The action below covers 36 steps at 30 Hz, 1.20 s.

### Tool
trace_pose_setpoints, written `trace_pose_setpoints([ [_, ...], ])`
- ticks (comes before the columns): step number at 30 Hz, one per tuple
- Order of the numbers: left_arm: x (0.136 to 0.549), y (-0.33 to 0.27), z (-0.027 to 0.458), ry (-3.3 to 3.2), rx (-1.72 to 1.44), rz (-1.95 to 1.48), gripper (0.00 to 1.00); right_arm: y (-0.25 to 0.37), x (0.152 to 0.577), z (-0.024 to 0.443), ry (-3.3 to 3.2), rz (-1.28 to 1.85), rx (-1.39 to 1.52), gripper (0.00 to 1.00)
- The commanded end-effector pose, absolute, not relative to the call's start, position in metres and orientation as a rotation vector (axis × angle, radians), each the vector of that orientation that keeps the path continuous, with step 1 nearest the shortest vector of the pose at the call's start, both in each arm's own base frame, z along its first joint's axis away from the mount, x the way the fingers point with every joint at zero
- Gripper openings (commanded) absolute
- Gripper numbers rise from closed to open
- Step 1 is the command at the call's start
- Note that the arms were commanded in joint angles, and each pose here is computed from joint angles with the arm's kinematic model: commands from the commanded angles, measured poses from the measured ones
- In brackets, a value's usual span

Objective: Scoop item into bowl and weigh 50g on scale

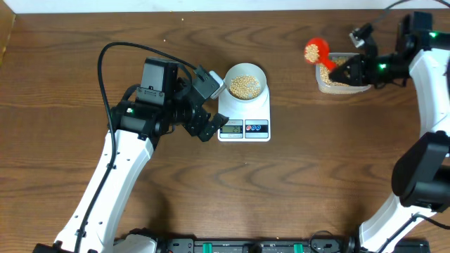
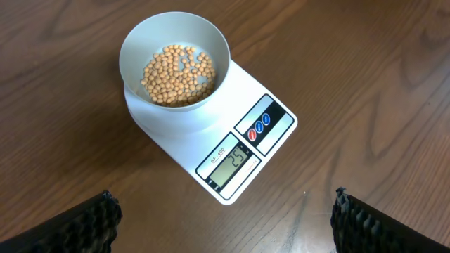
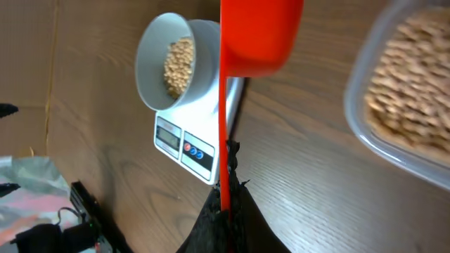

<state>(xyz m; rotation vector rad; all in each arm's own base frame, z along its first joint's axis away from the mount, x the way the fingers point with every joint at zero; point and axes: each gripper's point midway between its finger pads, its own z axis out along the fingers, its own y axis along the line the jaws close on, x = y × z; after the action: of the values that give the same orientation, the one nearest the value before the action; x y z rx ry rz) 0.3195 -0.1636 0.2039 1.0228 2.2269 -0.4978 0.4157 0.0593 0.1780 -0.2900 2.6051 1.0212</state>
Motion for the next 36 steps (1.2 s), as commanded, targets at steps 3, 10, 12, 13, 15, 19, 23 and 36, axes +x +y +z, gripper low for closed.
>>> trace_pose_setpoints([
  [3,0.318,-0.165,0.203,2.223,1.034,-0.512,0.98,0.099,0.418,0.192,2.544,1.057,-0.408,0.01],
  [10,0.318,-0.165,0.203,2.223,1.034,-0.513,0.98,0.135,0.421,0.195,2.497,1.053,-0.528,0.01],
  [12,0.318,-0.165,0.203,2.223,1.033,-0.513,0.98,0.144,0.420,0.196,2.487,1.056,-0.560,0.01],
  [13,0.318,-0.165,0.203,2.223,1.034,-0.513,0.98,0.149,0.419,0.196,2.481,1.058,-0.579,0.01],
  [15,0.318,-0.165,0.203,2.223,1.034,-0.513,0.98,0.160,0.417,0.197,2.474,1.064,-0.611,0.01],
  [19,0.318,-0.165,0.203,2.223,1.034,-0.513,0.98,0.176,0.412,0.197,2.476,1.078,-0.641,0.01],
  [23,0.318,-0.165,0.203,2.223,1.034,-0.513,0.98,0.186,0.408,0.196,2.478,1.079,-0.673,0.01],
  [36,0.318,-0.165,0.203,2.223,1.034,-0.513,0.98,0.202,0.401,0.176,2.574,0.866,-0.751,0.01],
])
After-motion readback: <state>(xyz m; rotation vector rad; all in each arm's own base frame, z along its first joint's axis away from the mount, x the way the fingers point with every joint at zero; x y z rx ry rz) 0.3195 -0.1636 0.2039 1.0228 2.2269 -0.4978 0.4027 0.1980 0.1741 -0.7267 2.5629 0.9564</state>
